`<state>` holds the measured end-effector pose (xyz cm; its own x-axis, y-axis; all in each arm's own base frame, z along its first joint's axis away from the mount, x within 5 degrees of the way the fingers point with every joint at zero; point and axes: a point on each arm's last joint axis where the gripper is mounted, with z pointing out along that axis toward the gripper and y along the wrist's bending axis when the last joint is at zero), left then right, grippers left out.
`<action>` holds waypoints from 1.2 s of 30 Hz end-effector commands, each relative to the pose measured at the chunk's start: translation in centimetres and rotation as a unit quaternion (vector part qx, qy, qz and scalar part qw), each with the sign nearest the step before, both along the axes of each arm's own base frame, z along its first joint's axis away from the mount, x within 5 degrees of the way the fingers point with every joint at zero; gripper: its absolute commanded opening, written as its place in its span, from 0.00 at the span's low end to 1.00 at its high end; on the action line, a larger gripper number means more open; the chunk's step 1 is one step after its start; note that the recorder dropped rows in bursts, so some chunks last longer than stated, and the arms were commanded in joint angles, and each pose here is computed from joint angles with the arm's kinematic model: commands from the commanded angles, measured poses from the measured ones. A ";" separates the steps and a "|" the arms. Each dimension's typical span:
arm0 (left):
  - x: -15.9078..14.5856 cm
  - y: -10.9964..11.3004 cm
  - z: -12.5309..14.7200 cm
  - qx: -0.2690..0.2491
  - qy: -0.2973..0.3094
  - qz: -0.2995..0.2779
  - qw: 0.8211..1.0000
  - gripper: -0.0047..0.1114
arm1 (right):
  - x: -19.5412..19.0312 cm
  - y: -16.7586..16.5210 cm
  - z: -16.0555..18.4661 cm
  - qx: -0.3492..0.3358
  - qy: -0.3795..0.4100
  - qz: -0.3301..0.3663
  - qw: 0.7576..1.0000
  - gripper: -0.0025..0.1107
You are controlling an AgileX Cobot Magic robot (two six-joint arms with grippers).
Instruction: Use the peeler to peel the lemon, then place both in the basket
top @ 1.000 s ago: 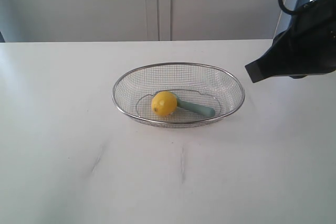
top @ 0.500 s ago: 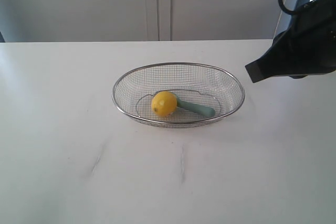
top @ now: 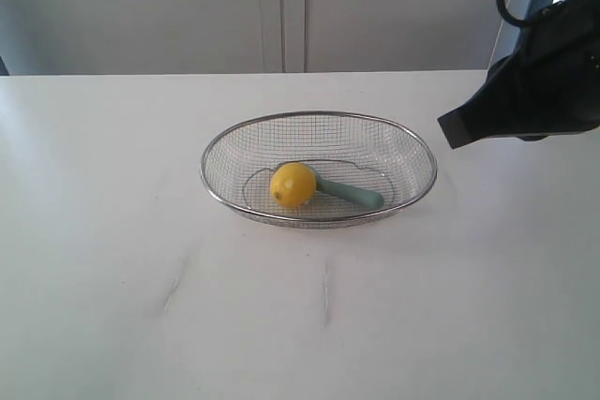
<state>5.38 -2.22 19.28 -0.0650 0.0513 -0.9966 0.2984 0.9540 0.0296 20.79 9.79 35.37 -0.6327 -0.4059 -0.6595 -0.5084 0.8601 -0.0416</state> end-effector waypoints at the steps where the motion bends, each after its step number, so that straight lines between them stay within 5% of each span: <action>1: 0.0 0.0 -0.1 -0.096 0.029 0.006 0.995 0.04 | -0.1 -0.2 0.1 -0.001 -0.003 0.000 1.000 0.02; 4: 0.0 0.2 -0.3 -0.080 0.036 0.019 0.996 0.04 | -0.1 -0.2 0.1 0.000 -0.004 0.000 1.000 0.02; 8: 0.2 1.1 -0.9 0.075 0.025 0.054 0.995 0.04 | -0.1 -0.2 0.1 0.000 -0.005 0.000 1.000 0.02; 11: -0.2 1.0 -2.1 0.109 0.086 0.036 0.990 0.04 | -0.1 -0.2 0.1 0.000 -0.005 0.000 1.000 0.02; 13: -0.5 0.9 -2.8 0.105 0.131 0.024 0.986 0.04 | -0.1 -0.2 0.1 0.000 -0.005 0.000 1.000 0.02; 24: -0.2 1.3 -2.5 0.041 0.130 0.080 0.987 0.04 | -0.1 -0.2 0.1 0.000 -0.005 0.000 1.000 0.02; 36: -0.2 1.3 -2.4 0.080 0.113 0.076 0.987 0.04 | -0.1 -0.2 0.1 0.000 -0.005 0.000 1.000 0.02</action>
